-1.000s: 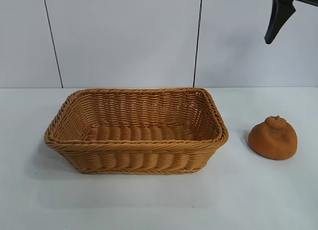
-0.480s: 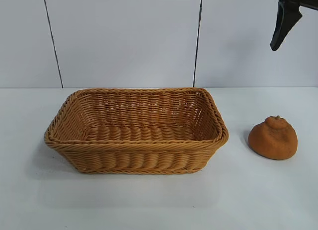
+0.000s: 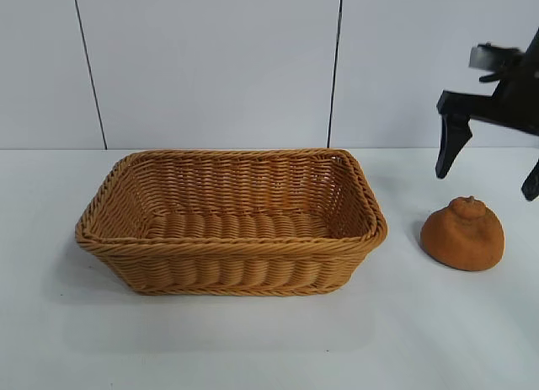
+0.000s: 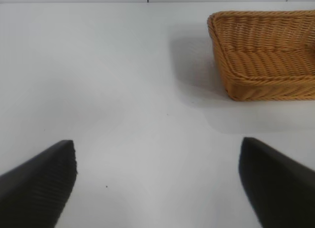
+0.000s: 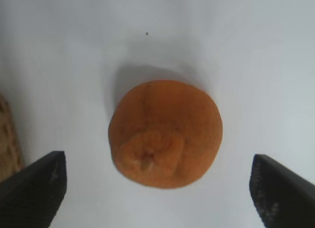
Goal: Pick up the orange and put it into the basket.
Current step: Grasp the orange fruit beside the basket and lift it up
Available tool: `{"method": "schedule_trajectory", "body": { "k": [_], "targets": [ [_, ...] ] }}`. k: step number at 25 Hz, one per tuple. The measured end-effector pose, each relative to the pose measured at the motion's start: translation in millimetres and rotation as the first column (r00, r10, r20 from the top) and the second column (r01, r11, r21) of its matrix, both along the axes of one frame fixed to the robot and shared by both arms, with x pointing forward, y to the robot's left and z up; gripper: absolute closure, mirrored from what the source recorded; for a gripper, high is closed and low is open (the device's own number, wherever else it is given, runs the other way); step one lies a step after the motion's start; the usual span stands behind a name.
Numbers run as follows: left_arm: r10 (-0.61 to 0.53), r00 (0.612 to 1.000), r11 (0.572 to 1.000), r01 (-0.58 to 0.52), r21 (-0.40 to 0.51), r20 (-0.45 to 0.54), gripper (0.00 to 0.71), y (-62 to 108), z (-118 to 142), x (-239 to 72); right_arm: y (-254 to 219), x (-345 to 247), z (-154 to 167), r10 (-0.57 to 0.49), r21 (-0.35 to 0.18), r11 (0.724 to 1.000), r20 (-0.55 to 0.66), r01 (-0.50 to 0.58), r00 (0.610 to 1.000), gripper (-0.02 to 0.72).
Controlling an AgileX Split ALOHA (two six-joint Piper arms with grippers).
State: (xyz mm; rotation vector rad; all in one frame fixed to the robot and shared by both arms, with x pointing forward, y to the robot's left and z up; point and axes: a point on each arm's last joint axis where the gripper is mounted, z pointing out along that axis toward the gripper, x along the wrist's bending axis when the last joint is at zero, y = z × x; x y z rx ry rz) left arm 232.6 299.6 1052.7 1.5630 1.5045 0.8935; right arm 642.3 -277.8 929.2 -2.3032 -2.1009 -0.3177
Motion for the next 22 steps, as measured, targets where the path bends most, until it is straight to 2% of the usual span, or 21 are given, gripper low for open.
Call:
{"method": "schedule_trajectory", "body": {
  "k": [4,6,7,9,12,13,17,22],
  "targets": [
    [0.000,1.000,1.000,0.000,0.000,0.000,0.072,0.0,0,0,1,1,-36,-0.003,0.014,1.000,-0.093,0.004,0.996,0.010],
    [0.000,1.000,1.000,0.000,0.000,0.000,0.072,0.0,0,0,1,0,-39,-0.003,0.013,1.000,-0.102,0.005,0.995,0.048],
    [0.000,1.000,1.000,0.000,0.000,0.000,0.072,0.0,0,0,1,0,-39,0.002,0.013,1.000,-0.100,-0.001,0.995,0.108],
    [0.000,1.000,1.000,0.000,-0.001,0.000,0.071,-0.1,0,0,1,1,-39,0.003,0.011,1.000,-0.096,-0.002,0.995,0.276],
    [0.000,1.000,1.000,0.000,-0.001,0.000,0.071,-0.1,0,0,1,0,-35,0.008,0.012,1.000,-0.099,-0.007,0.995,0.615],
    [0.000,1.000,1.000,0.000,-0.001,0.000,0.071,-0.1,0,0,1,-1,-32,0.010,0.012,1.000,-0.097,-0.009,0.995,0.658],
    [0.000,1.000,1.000,0.000,-0.001,0.000,0.071,-0.1,0,0,1,-3,-9,0.033,0.013,0.999,-0.054,-0.032,0.998,0.659],
    [0.000,1.000,1.000,0.000,-0.001,0.000,0.071,-0.1,0,0,4,-4,60,0.053,0.016,0.998,0.083,-0.055,0.995,0.659]
  ]
}}
